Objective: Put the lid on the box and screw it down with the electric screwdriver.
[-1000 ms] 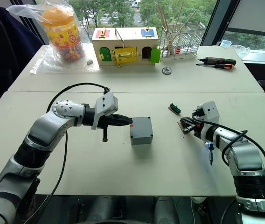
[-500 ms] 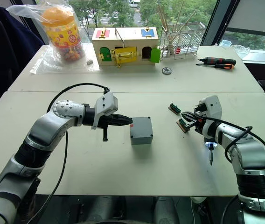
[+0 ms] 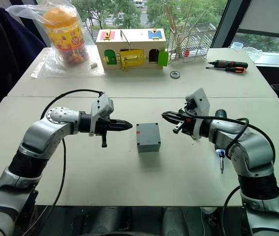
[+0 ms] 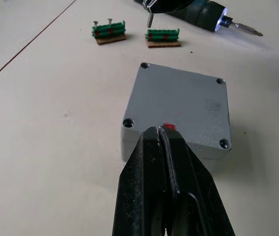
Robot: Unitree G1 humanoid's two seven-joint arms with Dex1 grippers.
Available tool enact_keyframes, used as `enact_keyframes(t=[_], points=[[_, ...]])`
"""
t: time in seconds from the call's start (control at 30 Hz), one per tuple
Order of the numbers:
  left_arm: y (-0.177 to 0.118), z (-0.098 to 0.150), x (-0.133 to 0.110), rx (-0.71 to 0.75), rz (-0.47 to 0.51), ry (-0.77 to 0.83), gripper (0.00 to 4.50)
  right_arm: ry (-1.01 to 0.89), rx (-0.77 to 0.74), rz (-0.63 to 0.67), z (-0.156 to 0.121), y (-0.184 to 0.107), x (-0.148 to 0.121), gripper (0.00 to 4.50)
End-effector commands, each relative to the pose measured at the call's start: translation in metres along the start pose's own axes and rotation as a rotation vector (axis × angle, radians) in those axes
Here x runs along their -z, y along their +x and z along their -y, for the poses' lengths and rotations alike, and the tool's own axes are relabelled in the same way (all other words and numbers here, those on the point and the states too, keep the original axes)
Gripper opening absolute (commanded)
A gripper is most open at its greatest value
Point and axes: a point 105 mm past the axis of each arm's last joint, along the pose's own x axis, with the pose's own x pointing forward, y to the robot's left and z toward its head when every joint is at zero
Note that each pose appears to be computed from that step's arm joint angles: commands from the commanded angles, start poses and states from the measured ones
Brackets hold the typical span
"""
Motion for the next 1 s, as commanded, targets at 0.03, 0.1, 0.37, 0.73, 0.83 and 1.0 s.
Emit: enact_keyframes(t=[0.03,0.1,0.37,0.73,0.83,1.0], points=[[-0.005,0.0,-0.007,-0.021,0.025,0.02,0.0,-0.027,-0.032,0.034,-0.004,0.004,-0.011,0.01],[-0.004,-0.001,-0.006,-0.032,0.022,0.021,0.0,-0.029,-0.04,0.027,-0.004,0.008,-0.009,0.01],[-0.001,0.001,-0.004,-0.05,0.029,0.016,0.0,-0.032,-0.057,-0.004,-0.003,0.015,0.001,0.01],[0.0,0.001,-0.004,-0.052,0.036,0.015,0.0,-0.034,-0.036,-0.005,0.002,0.014,0.002,0.01],[0.001,0.0,-0.004,-0.051,0.037,0.016,0.0,-0.028,-0.038,-0.014,0.002,0.013,0.004,0.01],[0.003,0.0,-0.005,-0.05,0.04,0.023,0.0,-0.024,-0.046,-0.039,-0.001,0.015,0.012,0.01]])
